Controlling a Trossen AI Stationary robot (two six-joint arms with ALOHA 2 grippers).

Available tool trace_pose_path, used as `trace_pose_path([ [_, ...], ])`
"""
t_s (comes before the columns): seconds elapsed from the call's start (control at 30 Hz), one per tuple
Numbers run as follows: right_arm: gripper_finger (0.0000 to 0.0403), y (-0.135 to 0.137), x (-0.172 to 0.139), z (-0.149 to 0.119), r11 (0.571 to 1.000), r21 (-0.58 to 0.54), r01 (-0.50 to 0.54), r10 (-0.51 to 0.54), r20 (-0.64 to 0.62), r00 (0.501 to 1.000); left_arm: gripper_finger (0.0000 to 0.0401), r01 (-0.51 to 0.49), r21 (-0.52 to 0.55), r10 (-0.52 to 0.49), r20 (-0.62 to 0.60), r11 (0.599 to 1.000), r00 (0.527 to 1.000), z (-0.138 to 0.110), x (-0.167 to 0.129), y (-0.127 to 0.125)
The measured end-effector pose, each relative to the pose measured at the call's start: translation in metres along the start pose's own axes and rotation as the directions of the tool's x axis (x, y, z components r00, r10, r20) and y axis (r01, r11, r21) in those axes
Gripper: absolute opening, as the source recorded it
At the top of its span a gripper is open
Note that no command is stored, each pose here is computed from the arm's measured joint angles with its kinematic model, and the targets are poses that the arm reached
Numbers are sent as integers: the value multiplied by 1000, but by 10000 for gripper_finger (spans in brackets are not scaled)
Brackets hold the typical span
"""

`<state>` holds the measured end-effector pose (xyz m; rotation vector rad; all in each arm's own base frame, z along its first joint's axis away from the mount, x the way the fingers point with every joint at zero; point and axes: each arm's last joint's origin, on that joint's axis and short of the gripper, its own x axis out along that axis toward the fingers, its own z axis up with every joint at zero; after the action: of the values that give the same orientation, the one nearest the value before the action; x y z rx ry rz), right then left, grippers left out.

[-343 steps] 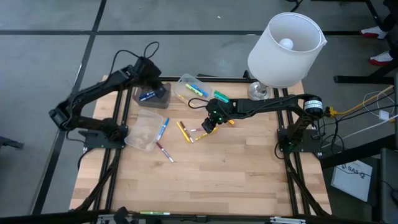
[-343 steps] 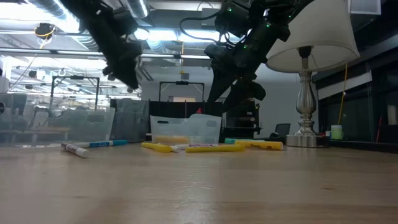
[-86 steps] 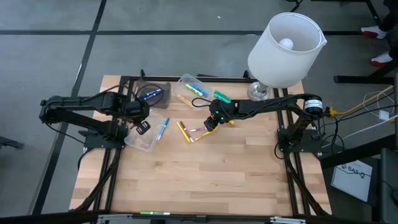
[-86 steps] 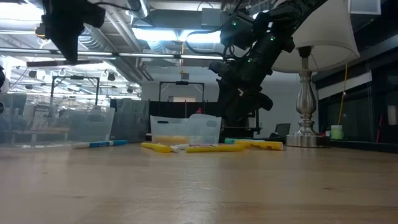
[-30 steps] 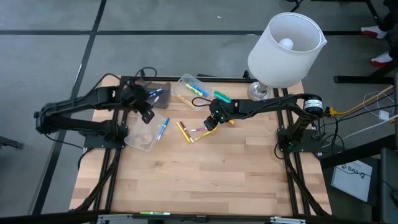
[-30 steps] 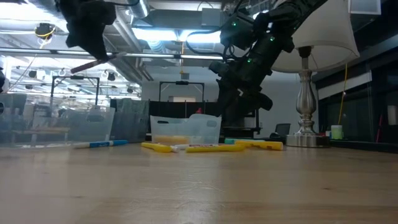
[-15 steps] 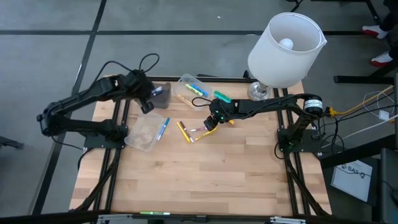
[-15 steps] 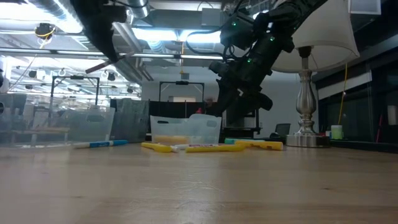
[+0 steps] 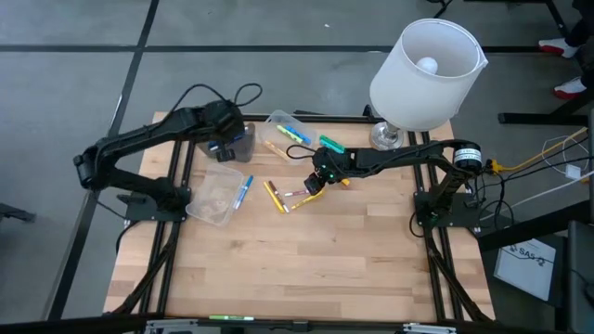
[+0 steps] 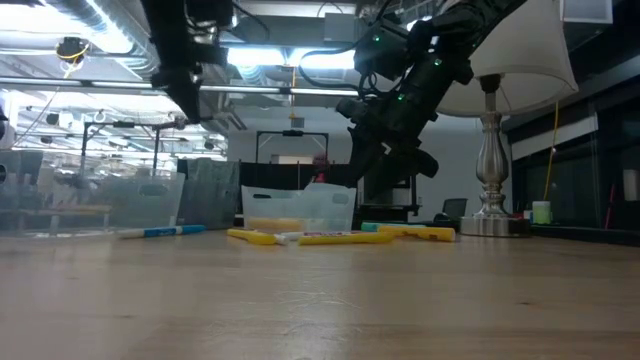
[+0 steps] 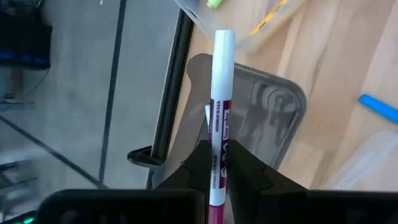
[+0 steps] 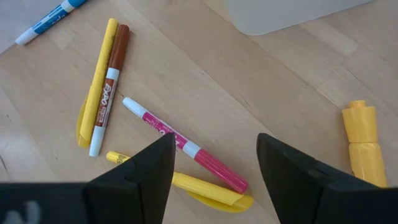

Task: Pick & Place Markers
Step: Put the dark pink marker into the black bin

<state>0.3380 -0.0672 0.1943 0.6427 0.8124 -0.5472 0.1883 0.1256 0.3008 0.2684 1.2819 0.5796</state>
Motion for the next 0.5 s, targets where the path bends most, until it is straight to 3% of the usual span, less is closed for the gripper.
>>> trace_pose_path([
  [0.27,224,0,0,0,1000,4,0,0,0,1000,24,26,109,-12,-124,994,992,10,33,-4],
  [0.5,224,0,0,0,1000,4,0,0,0,1000,24,124,40,-114,-184,992,976,2,60,12],
])
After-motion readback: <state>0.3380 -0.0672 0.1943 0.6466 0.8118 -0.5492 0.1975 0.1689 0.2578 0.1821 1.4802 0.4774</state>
